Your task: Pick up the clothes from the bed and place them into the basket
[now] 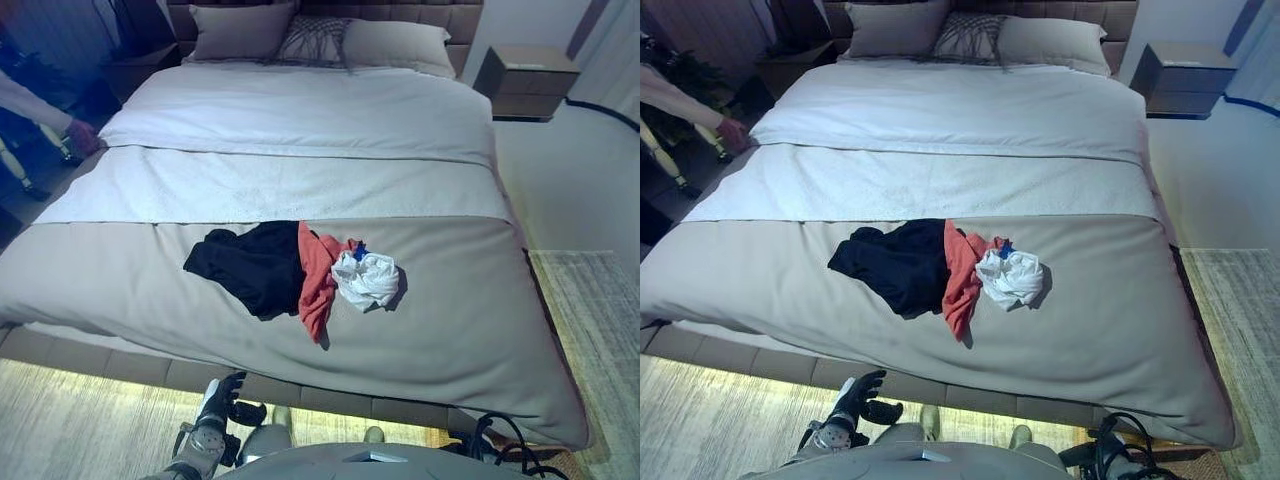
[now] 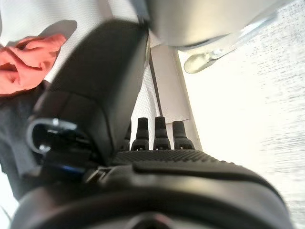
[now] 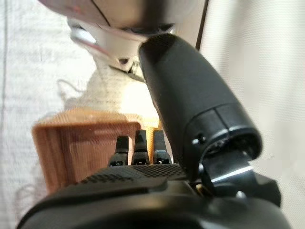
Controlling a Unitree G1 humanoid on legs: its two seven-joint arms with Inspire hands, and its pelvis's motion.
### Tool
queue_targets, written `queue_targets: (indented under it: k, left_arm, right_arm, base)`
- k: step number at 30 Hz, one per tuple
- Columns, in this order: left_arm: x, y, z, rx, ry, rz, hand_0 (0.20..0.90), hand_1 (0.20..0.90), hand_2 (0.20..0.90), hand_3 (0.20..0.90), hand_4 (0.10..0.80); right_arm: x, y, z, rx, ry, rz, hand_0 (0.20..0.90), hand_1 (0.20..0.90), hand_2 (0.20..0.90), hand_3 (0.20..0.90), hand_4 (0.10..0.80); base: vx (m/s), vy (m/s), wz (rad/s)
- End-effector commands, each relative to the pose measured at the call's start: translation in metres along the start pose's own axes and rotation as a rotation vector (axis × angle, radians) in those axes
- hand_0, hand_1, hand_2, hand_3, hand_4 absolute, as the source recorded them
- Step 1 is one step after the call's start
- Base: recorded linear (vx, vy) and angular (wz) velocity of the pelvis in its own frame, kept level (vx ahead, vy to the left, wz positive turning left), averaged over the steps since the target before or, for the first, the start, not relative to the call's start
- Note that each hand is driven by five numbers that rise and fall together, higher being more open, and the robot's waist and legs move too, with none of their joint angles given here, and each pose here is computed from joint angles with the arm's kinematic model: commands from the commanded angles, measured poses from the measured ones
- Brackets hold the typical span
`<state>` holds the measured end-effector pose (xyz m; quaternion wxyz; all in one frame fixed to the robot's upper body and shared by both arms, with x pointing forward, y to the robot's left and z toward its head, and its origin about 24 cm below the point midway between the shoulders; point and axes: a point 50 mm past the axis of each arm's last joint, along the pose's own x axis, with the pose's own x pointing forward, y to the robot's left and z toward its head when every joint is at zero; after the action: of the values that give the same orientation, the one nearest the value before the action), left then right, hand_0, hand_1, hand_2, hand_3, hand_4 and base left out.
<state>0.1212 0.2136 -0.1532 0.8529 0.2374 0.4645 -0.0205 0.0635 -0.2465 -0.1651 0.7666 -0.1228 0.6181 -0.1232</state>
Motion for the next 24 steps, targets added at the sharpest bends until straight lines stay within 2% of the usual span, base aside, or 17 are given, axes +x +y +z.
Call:
queue_targets:
  k: [1, 7, 14, 17, 21, 24]
  left_arm:
    - [0.002, 0.023, -0.002, 0.074, -0.001, 0.047, 0.900, 0.900, 0.900, 0.900, 0.800]
    - [0.005, 0.043, 0.005, 0.034, -0.008, 0.118, 0.900, 0.900, 0.900, 0.900, 0.800]
    - [0.003, 0.033, 0.007, 0.131, -0.052, 0.066, 0.900, 0.900, 0.900, 0.900, 0.800]
    - [0.003, 0.046, 0.008, 0.162, -0.067, 0.091, 0.900, 0.900, 0.900, 0.900, 0.800]
    - [0.005, 0.076, 0.015, 0.175, -0.078, 0.137, 0.900, 0.900, 0.900, 0.900, 0.800]
    - [0.004, 0.087, 0.014, 0.187, -0.072, 0.150, 0.900, 0.900, 0.900, 0.900, 0.800]
  right_arm:
    - [-0.002, 0.012, 0.029, -0.040, -0.162, 0.010, 0.900, 0.900, 0.900, 0.900, 0.800]
    - [-0.011, 0.011, 0.086, -0.255, -0.455, -0.067, 0.900, 0.900, 0.900, 0.900, 0.800]
    - [-0.033, 0.000, 0.160, -0.473, -0.737, -0.188, 0.900, 0.900, 0.900, 0.900, 0.800]
    - [-0.051, -0.013, 0.201, -0.520, -0.872, -0.289, 0.900, 0.900, 0.900, 0.900, 0.800]
    - [-0.094, -0.038, 0.273, -0.502, -1.063, -0.451, 0.900, 0.900, 0.900, 0.900, 0.800]
    - [-0.113, -0.054, 0.299, -0.504, -1.090, -0.532, 0.900, 0.900, 0.900, 0.900, 0.800]
  base:
    - [0.043, 0.043, 0.05]
    - [0.007, -0.158, 0.06]
    - [0.067, -0.162, 0.24]
    - [-0.019, -0.181, 0.32]
    - [-0.104, -0.160, 0.36]
    - [-0.028, -0.057, 0.20]
